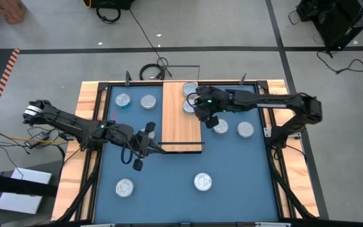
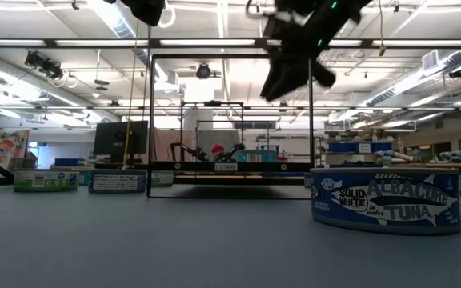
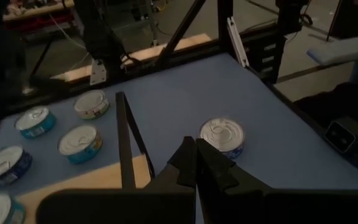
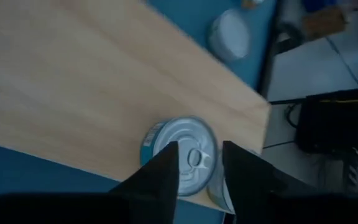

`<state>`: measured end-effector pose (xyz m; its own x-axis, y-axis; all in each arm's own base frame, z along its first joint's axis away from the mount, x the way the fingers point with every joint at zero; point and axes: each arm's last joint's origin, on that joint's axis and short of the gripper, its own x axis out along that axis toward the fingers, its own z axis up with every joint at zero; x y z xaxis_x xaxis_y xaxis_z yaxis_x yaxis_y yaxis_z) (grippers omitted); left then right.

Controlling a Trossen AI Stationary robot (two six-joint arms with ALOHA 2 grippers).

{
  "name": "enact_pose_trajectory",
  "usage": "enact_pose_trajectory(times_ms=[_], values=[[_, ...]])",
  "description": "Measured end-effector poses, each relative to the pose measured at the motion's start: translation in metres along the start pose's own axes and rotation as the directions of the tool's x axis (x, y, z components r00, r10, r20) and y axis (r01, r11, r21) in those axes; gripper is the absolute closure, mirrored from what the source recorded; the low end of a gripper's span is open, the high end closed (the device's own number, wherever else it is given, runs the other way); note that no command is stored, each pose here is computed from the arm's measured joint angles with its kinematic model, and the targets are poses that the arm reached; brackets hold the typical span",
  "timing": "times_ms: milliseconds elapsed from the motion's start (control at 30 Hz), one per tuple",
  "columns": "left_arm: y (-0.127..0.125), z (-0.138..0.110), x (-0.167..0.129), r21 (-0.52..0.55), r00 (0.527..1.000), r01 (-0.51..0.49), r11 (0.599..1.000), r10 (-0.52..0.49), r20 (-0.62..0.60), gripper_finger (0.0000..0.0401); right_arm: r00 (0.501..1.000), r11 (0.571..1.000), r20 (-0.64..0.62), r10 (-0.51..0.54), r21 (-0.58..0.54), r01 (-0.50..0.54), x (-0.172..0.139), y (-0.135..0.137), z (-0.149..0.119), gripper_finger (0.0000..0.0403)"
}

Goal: Stack canned seafood by type on shelf
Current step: Put the blue tuna can on the shelf

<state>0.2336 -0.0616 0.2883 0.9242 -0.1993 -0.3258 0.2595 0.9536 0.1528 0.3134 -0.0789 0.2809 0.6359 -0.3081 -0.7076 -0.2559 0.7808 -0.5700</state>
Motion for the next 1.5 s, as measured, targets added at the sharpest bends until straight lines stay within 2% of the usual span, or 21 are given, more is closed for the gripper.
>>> enact_pose_trajectory(times_ms=[167,233,367,467,567,700,900,1000,1100,1200,1333,1400,1500], values=[[-0.005,-0.004,-0.007,-0.015,0.998,0.02,1.0,-0.021,-0.057,0.0398,0.996,0.991,0.085,-0.033,0.13,0.022,-0.052,0.005,0.008,0.0372],[-0.01,-0.008,-0.008,-0.007,0.994,0.049,0.999,-0.05,-0.101,0.0398,0.993,0.987,0.117,-0.03,0.161,0.011,-0.069,0.009,0.01,0.0393],[-0.029,-0.016,-0.012,0.004,0.96,0.204,0.979,-0.2,-0.196,0.0398,0.986,0.973,0.164,0.01,0.225,-0.047,-0.096,0.023,0.013,0.0396],[-0.044,-0.021,-0.016,-0.031,0.926,0.287,0.957,-0.286,-0.246,0.0398,0.981,0.96,0.188,0.046,0.263,-0.095,-0.111,0.036,0.017,0.0398],[-0.057,-0.025,-0.021,-0.112,0.896,0.308,0.945,-0.327,-0.299,0.0398,0.971,0.95,0.235,0.056,0.287,-0.124,-0.127,0.05,0.024,0.04],[-0.074,-0.034,-0.027,-0.204,0.85,0.279,0.938,-0.34,-0.402,0.0398,0.967,0.943,0.25,0.049,0.308,-0.128,-0.14,0.069,0.033,0.0401],[-0.092,-0.045,-0.032,-0.372,0.786,0.177,0.911,-0.358,-0.504,0.0393,0.96,0.912,0.264,0.094,0.363,-0.189,-0.13,0.102,0.037,0.0402],[-0.096,-0.053,-0.033,-0.465,0.74,0.061,0.883,-0.353,-0.572,0.0381,0.954,0.889,0.279,0.11,0.401,-0.22,-0.117,0.123,0.034,0.0402],[-0.097,-0.064,-0.032,-0.488,0.666,-0.067,0.87,-0.325,-0.672,0.0373,0.945,0.844,0.315,0.091,0.479,-0.241,-0.103,0.14,0.029,0.04],[-0.103,-0.071,-0.029,-0.45,0.618,-0.048,0.892,-0.327,-0.715,0.0369,0.937,0.79,0.338,0.091,0.548,-0.275,-0.089,0.154,0.024,0.0388],[-0.108,-0.078,-0.02,-0.398,0.586,0.001,0.917,-0.324,-0.743,0.0368,0.904,0.716,0.415,0.102,0.601,-0.356,-0.073,0.165,0.022,0.0362],[-0.11,-0.082,-0.016,-0.388,0.562,0.005,0.922,-0.324,-0.761,0.0368,0.887,0.71,0.441,0.136,0.581,-0.398,-0.069,0.169,0.022,0.0353],[-0.113,-0.088,-0.01,-0.375,0.537,-0.003,0.927,-0.315,-0.783,0.0364,0.887,0.72,0.441,0.137,0.571,-0.395,-0.069,0.174,0.025,0.035]])
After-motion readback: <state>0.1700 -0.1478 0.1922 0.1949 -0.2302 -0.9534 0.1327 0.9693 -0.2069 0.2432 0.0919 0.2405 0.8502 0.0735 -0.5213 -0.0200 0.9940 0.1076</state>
